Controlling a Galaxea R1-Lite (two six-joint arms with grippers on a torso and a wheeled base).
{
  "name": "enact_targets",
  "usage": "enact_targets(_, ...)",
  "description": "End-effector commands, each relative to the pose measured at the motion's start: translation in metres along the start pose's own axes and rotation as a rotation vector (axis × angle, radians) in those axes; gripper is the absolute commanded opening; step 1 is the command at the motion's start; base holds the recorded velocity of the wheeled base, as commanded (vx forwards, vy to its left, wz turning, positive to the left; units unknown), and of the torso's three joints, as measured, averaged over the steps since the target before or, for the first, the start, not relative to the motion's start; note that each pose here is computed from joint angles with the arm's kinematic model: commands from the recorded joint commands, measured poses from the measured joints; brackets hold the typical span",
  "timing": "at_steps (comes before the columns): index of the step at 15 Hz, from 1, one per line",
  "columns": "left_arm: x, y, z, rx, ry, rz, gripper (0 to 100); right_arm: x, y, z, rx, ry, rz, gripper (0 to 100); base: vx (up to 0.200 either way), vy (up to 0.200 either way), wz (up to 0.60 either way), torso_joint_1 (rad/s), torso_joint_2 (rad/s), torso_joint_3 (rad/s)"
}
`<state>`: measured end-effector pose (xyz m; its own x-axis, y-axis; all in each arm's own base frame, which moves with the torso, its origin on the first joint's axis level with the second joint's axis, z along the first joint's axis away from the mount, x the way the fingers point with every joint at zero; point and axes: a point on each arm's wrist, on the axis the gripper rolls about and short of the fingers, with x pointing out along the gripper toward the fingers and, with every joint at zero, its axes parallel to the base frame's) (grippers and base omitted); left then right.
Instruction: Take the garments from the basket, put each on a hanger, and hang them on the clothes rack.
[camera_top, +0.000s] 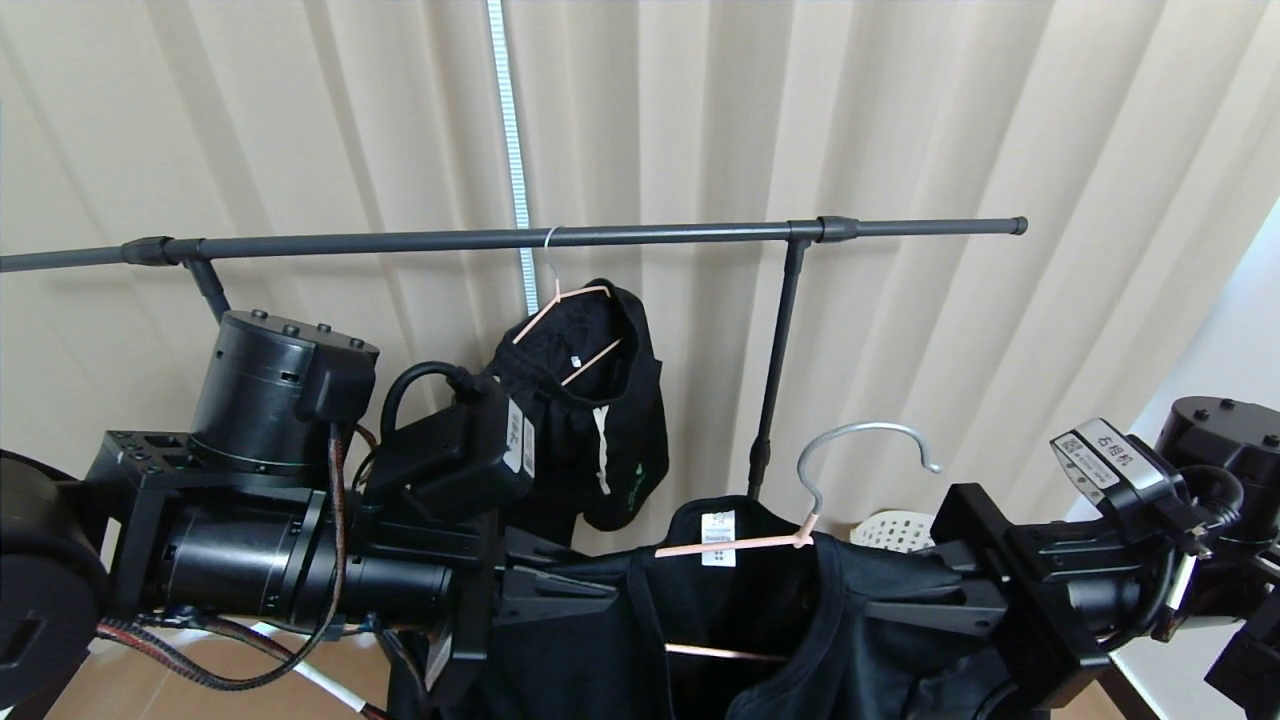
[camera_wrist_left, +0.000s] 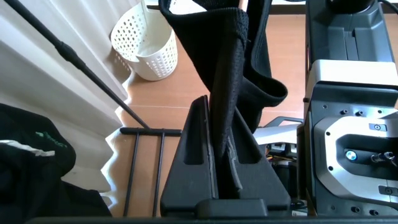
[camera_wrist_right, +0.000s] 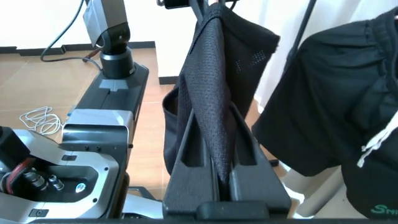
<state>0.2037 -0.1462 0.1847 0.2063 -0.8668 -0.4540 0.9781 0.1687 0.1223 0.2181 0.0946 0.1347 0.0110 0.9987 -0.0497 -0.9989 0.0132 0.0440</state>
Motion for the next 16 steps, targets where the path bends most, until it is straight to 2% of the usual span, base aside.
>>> enact_targets(1, -0.005, -0.003, 0.002, 0.008, -0.008, 0.008, 0, -0.001, 0.000, 0.001, -0.003, -0.002, -0.009, 0, 0.000, 0.000, 0.00, 0.000, 0.00, 0.000)
enact_targets(2, -0.008, -0.006, 0.002, 0.011, -0.013, 0.011, 0, -0.003, -0.002, 0.002, -0.005, -0.001, -0.041, 100, 0.000, 0.000, 0.00, 0.000, 0.00, 0.000)
enact_targets(4, -0.011, -0.009, 0.002, -0.003, -0.015, 0.015, 0, -0.005, 0.000, 0.005, -0.019, -0.005, -0.052, 100, 0.000, 0.000, 0.00, 0.000, 0.00, 0.000)
enact_targets(7, -0.020, -0.014, 0.000, -0.022, -0.021, 0.029, 0, -0.023, -0.004, 0.010, -0.042, -0.016, -0.126, 100, 0.000, 0.000, 0.00, 0.000, 0.00, 0.000)
enact_targets(13, -0.052, -0.015, -0.003, -0.080, -0.055, 0.140, 0, -0.039, -0.015, 0.015, -0.062, -0.024, -0.204, 100, 0.000, 0.000, 0.00, 0.000, 0.00, 0.000)
enact_targets(16, -0.062, -0.022, -0.004, -0.130, -0.071, 0.165, 0, -0.040, -0.025, 0.006, -0.028, -0.015, -0.215, 100, 0.000, 0.000, 0.00, 0.000, 0.00, 0.000)
